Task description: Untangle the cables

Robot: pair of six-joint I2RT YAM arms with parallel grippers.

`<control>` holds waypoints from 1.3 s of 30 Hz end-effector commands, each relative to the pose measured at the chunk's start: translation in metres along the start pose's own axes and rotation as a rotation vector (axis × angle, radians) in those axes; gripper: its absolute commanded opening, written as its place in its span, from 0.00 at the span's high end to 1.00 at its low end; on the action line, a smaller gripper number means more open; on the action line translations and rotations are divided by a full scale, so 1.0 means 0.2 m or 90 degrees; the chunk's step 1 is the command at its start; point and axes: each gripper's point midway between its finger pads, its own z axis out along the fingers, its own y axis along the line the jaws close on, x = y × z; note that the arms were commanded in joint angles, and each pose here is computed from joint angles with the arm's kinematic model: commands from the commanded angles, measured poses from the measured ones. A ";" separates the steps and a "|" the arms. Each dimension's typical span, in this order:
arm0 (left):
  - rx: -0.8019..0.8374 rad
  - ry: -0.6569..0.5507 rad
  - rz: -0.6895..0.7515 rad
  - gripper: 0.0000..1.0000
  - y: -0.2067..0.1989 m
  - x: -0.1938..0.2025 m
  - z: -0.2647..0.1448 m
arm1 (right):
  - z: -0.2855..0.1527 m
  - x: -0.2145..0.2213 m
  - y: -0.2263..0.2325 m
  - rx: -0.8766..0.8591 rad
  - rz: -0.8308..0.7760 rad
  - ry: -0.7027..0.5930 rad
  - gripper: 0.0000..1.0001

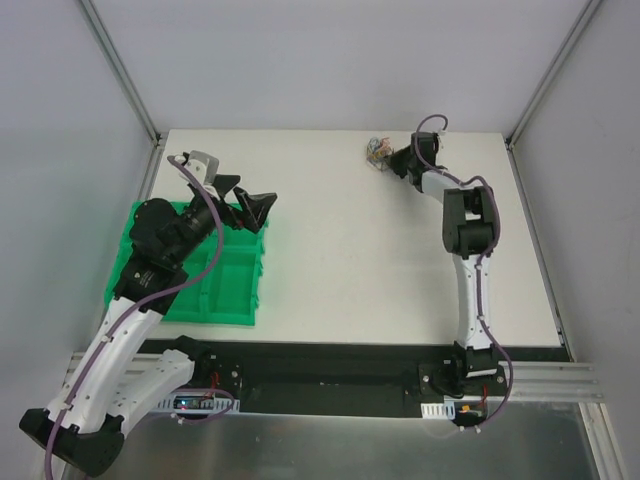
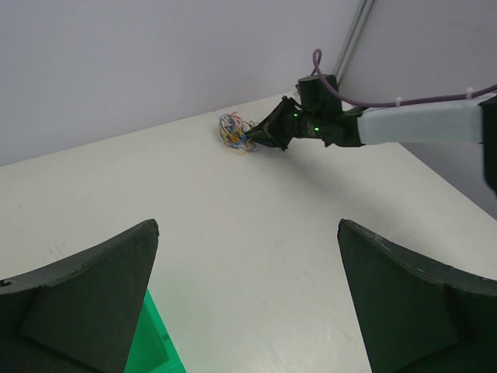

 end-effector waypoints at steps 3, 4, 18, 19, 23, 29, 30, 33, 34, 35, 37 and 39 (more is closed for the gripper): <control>0.052 0.018 -0.048 0.02 -0.07 0.03 0.09 | -0.86 0.34 0.19 -0.140 -0.133 0.190 0.99; 0.063 0.032 -0.063 0.02 -0.09 0.06 0.11 | -1.00 0.44 0.13 -0.140 -0.148 0.218 0.99; 0.293 0.392 -0.375 0.16 -0.38 0.63 0.39 | -1.88 0.95 -0.25 -0.223 -0.375 0.293 0.32; 0.297 0.417 -0.389 0.19 -0.39 0.67 0.40 | -1.88 0.93 -0.27 -0.202 -0.396 0.286 0.31; 0.288 0.483 -0.383 0.21 -0.42 0.81 0.40 | -1.93 0.96 -0.39 -0.156 -0.416 0.324 0.32; 0.323 0.581 -0.360 0.38 -0.59 0.97 0.36 | -1.99 1.08 -0.53 -0.156 -0.438 0.371 0.48; 0.324 0.600 -0.353 0.42 -0.61 1.02 0.35 | -1.99 1.08 -0.55 -0.147 -0.439 0.371 0.51; 0.317 0.661 -0.324 0.49 -0.68 1.16 0.32 | -2.00 1.06 -0.61 -0.116 -0.443 0.362 0.56; 0.314 0.679 -0.320 0.53 -0.70 1.20 0.32 | -2.00 1.05 -0.63 -0.110 -0.442 0.356 0.57; 0.309 0.694 -0.317 0.57 -0.70 1.24 0.31 | -2.00 1.04 -0.63 -0.111 -0.446 0.349 0.57; 0.302 0.716 -0.319 0.59 -0.72 1.29 0.31 | -1.99 1.03 -0.64 -0.106 -0.455 0.336 0.58; 0.293 0.727 -0.314 0.50 -0.73 1.32 0.30 | -1.98 1.04 -0.63 -0.110 -0.456 0.332 0.57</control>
